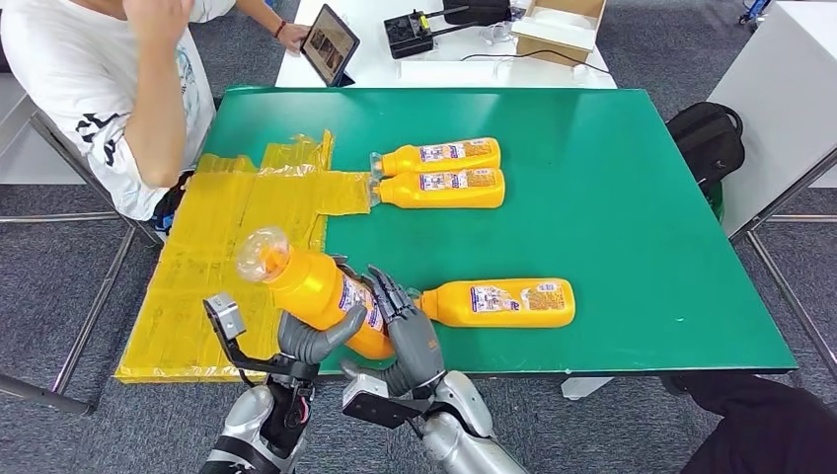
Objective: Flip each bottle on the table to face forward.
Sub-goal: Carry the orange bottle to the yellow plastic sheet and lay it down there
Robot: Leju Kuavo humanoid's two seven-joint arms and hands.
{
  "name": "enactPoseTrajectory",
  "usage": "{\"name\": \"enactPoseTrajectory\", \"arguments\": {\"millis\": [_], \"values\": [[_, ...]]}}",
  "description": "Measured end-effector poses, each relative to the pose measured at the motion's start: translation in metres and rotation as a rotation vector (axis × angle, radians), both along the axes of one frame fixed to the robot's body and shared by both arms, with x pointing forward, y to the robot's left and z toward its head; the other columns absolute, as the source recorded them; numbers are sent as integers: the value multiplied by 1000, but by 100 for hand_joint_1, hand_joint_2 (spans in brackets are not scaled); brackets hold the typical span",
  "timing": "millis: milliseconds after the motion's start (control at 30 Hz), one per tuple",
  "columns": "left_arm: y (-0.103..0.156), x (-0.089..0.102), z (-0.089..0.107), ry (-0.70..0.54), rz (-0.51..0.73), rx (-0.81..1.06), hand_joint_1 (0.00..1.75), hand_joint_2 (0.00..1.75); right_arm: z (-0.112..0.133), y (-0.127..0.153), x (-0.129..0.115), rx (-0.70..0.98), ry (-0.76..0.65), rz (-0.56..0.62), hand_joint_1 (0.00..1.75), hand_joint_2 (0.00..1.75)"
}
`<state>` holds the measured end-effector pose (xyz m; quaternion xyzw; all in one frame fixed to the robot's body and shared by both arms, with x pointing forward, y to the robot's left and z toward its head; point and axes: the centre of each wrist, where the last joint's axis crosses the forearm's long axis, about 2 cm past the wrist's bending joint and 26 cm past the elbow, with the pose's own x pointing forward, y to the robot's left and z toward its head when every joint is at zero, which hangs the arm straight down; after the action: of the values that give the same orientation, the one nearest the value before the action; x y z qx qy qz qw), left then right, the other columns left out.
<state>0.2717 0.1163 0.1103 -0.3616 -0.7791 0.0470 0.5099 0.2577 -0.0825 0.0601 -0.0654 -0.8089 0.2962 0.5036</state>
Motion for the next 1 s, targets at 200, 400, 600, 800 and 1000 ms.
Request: {"name": "enactPoseTrajectory", "arguments": {"millis": [200, 400, 600, 800, 1000], "values": [[-1, 6, 8, -27, 100, 81, 175, 175, 1, 1, -6, 48, -26, -55, 0, 0], [9, 27, 19, -34, 276, 152, 175, 175, 15, 0, -10, 164, -73, -105, 0, 0], [50, 56, 22, -77, 654, 381, 175, 175, 40, -5, -1, 309, -175, -165, 0, 0], [84, 77, 25, -142, 817, 551, 175, 175, 57, -11, 4, 390, -235, -206, 0, 0], [107, 95, 30, -250, 1048, 989, 175, 175, 64, -16, 6, 458, -249, -254, 0, 0]]}}
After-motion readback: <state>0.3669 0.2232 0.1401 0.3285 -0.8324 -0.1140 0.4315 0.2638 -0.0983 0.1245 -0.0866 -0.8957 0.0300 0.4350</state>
